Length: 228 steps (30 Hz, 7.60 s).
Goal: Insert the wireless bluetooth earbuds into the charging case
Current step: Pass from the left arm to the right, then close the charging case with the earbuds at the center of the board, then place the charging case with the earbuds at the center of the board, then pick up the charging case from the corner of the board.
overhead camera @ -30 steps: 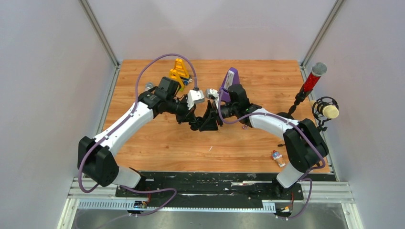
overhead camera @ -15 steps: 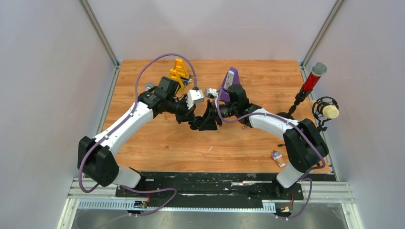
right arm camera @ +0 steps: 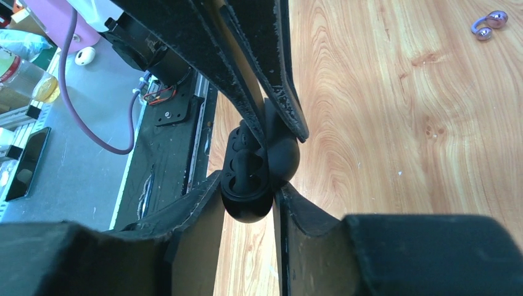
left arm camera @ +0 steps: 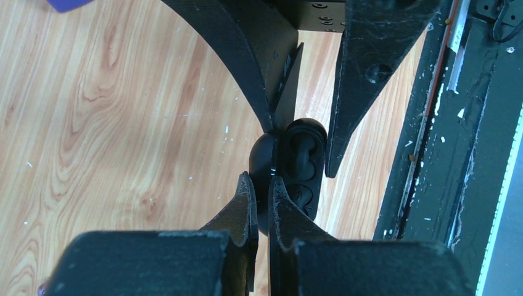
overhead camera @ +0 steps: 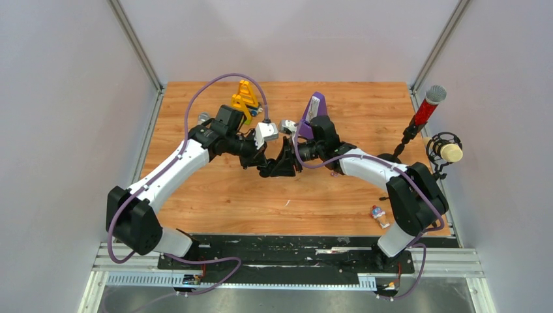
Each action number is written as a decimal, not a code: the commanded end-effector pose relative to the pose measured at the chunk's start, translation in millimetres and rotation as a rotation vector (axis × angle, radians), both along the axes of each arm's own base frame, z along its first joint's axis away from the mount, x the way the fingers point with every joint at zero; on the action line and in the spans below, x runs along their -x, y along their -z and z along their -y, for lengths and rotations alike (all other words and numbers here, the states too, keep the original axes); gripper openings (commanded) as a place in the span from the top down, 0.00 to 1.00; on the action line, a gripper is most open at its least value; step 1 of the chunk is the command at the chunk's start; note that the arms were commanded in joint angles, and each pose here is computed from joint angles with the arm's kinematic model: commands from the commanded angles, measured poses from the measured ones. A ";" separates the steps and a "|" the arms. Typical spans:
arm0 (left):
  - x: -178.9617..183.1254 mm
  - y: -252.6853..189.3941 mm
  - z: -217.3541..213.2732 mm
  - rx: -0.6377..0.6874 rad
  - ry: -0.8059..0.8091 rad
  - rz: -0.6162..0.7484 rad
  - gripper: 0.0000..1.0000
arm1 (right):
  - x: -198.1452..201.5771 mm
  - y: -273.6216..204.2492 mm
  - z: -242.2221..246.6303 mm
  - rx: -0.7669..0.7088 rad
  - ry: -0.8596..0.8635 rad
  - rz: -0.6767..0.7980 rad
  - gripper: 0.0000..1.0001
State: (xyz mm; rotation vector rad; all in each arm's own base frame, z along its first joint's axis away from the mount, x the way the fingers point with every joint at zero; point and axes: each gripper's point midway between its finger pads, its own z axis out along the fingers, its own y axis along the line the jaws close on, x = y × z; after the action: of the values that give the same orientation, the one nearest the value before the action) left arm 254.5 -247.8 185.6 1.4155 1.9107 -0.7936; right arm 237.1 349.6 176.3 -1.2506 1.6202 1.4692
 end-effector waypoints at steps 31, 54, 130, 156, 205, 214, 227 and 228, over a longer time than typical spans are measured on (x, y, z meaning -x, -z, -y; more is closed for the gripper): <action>-0.8 -21.2 2.9 0.061 0.000 0.040 0.46 | -2.5 -23.3 -9.1 -0.059 -0.037 0.090 0.92; 8.9 -37.1 1.0 0.226 0.028 -0.083 0.39 | -8.1 -30.3 -6.6 -0.060 -0.005 0.125 0.93; -56.1 -56.0 -98.3 -0.005 -0.446 0.299 0.00 | -116.7 55.6 171.3 0.268 0.779 -0.306 0.96; -54.1 -22.5 -120.4 -0.082 -0.559 0.288 0.00 | -150.9 134.4 185.6 0.463 0.902 -0.508 0.60; -87.9 19.5 -186.1 -0.378 -0.724 0.335 0.00 | -62.5 -108.9 175.4 0.164 0.708 0.259 0.11; -122.4 43.4 -182.5 -0.432 -0.709 0.262 0.00 | -48.6 -112.6 165.7 0.118 0.655 0.327 0.00; -94.0 30.1 -227.8 -0.523 -0.797 0.237 0.00 | -66.3 -89.4 172.3 0.187 0.719 0.295 0.01; -84.9 29.5 -240.8 -0.534 -0.821 0.212 0.00 | -65.6 -89.3 171.1 0.184 0.713 0.290 0.01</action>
State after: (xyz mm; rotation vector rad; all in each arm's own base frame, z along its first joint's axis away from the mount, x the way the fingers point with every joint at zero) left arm 358.9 -42.8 133.5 0.8558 2.3095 0.1861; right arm 296.9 176.4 260.1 -0.7858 1.8008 0.6950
